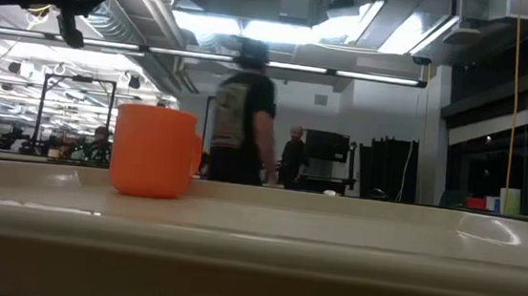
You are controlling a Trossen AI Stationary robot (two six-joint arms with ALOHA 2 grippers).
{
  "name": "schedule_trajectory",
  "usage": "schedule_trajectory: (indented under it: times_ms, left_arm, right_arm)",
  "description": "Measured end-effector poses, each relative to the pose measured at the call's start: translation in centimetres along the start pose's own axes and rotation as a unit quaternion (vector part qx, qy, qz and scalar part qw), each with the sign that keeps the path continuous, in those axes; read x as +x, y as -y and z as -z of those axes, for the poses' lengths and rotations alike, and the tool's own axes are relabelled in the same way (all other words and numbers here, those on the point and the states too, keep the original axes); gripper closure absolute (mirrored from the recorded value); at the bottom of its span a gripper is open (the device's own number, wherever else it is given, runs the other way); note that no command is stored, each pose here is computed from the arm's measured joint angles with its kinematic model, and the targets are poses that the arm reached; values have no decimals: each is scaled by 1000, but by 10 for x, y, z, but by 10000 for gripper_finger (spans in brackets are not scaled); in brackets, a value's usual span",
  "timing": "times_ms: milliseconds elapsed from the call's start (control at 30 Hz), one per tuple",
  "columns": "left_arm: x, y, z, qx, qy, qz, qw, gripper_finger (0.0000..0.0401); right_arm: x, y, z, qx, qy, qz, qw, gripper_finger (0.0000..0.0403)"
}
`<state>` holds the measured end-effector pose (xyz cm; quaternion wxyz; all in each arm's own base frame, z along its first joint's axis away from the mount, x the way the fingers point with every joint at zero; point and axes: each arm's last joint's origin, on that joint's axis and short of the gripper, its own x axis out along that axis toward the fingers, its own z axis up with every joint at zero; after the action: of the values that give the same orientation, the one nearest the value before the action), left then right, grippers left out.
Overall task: Set up tray
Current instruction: Put the blue plate on the light brown serving tray to the bottom of the orange mug
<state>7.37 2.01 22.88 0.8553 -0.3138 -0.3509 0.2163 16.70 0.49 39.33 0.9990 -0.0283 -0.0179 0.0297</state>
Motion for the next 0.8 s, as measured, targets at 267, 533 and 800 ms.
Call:
schedule_trajectory:
  times_ms: [267,533,800]
  left_arm:
    - [4,15,-12,32,-19,66,997,348]
    - [45,91,-73,143,-212,70,964,345]
    - [102,166,-113,194,-430,27,881,347]
  right_arm:
    - [0,2,1,24,-5,34,999,385]
    - [0,2,1,11,-6,35,999,384]
    - [0,2,1,-2,-7,35,999,384]
